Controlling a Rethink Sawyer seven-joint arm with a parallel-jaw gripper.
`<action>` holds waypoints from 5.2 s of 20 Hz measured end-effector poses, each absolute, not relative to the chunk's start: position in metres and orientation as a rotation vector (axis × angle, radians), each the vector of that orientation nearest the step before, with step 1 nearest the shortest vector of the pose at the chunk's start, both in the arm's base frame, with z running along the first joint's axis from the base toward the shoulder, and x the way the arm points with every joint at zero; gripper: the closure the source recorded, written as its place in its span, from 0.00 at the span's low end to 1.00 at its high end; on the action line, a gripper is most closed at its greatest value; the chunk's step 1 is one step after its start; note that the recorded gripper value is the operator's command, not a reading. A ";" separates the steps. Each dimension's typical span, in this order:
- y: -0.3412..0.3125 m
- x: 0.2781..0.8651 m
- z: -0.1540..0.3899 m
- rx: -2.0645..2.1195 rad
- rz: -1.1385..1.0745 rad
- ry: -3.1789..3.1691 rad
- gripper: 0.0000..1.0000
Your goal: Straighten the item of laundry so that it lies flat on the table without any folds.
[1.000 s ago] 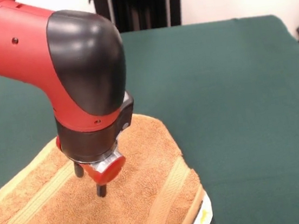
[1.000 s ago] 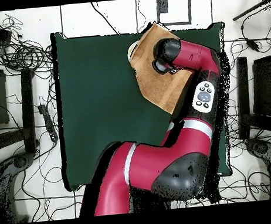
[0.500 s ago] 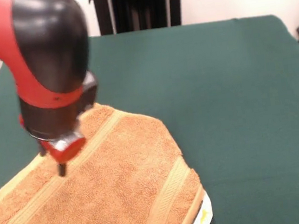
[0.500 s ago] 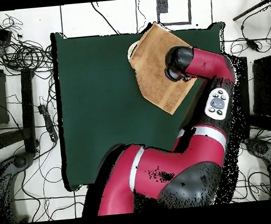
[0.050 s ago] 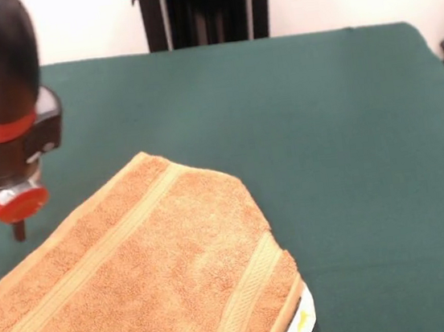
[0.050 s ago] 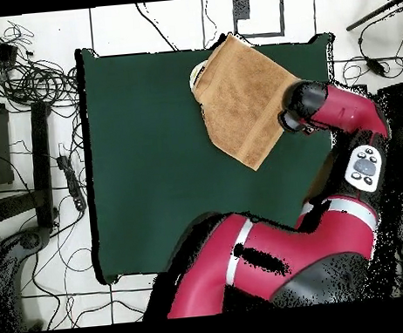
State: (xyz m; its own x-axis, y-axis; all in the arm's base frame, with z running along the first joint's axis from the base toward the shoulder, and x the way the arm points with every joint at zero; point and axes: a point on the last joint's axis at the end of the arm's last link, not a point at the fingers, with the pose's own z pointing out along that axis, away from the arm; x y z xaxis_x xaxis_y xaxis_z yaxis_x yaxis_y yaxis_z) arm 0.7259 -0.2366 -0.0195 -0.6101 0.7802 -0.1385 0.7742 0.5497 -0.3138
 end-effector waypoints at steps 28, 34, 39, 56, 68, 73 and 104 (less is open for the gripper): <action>-0.186 0.753 0.084 -1.546 0.211 -2.940 0.00; -0.164 0.759 0.104 -1.523 0.199 -2.984 0.00; -0.153 0.759 0.104 -1.516 0.190 -3.003 0.00; -0.084 0.749 0.091 -1.471 0.122 -2.998 0.00; -0.066 0.747 0.089 -1.502 0.076 -2.961 0.00; -0.062 0.747 0.090 -1.511 0.073 -2.954 0.00; -0.010 0.732 0.100 -1.740 0.083 -2.838 0.00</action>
